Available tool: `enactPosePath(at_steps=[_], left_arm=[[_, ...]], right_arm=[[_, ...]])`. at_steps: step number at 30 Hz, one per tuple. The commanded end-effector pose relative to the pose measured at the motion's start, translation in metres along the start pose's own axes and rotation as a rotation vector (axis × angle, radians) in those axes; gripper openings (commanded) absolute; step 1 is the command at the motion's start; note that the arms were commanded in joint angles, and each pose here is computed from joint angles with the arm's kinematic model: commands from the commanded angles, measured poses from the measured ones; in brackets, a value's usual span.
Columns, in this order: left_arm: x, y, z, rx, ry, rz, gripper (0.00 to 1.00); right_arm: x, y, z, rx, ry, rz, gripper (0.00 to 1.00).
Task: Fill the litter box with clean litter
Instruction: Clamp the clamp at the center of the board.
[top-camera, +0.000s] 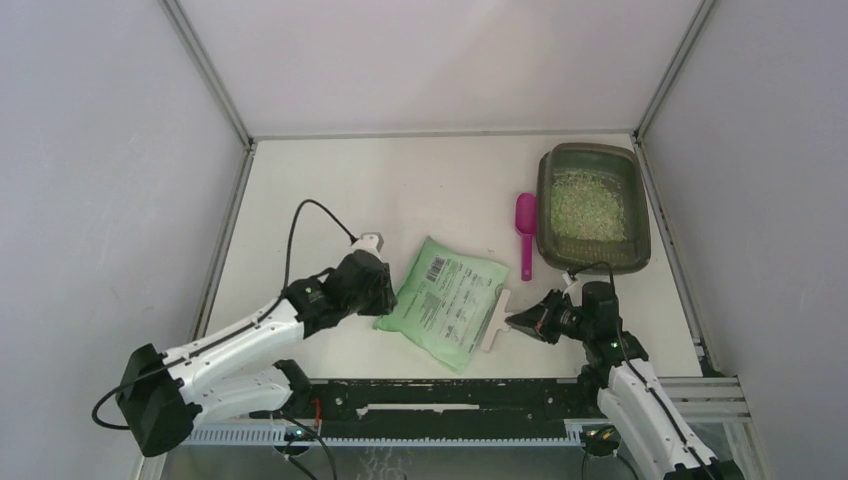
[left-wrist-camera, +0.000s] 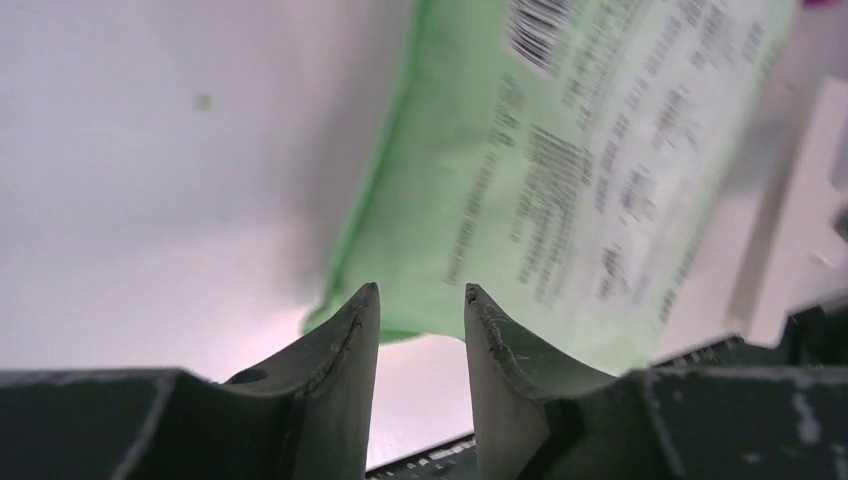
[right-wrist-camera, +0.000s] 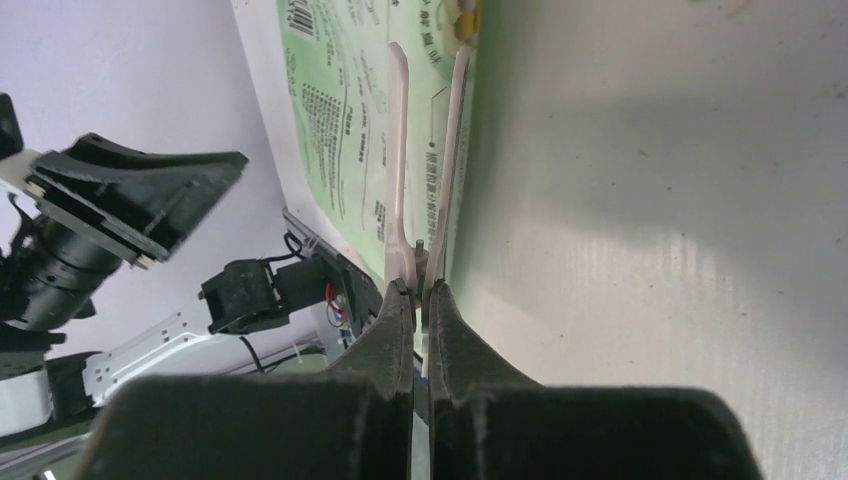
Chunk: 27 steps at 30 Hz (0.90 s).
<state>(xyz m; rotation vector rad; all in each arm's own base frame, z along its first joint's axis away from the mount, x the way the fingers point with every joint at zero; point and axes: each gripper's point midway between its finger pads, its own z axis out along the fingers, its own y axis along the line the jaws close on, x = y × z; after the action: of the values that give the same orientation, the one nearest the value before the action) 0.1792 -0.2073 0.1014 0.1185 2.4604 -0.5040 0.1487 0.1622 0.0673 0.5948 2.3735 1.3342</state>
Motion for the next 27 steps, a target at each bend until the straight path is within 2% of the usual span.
enactPosePath(at_steps=[1,9,21,27], left_arm=[[-0.051,0.021,-0.004,-0.114,-0.096,0.024,0.41],[-0.078,0.043,0.033,-0.212,-0.058,0.021,0.37],[-0.077,0.035,0.053,-0.168,-0.013,0.033,0.29],[-0.068,0.045,0.065,-0.219,0.020,0.042,0.26]], right_arm=[[-0.016,0.005,0.006,-0.041,-0.070,-0.077,0.00],[-0.020,0.005,0.012,-0.057,-0.089,-0.117,0.00],[-0.018,0.001,0.030,-0.043,-0.089,-0.153,0.00],[-0.016,0.003,0.037,-0.050,-0.082,-0.146,0.00]])
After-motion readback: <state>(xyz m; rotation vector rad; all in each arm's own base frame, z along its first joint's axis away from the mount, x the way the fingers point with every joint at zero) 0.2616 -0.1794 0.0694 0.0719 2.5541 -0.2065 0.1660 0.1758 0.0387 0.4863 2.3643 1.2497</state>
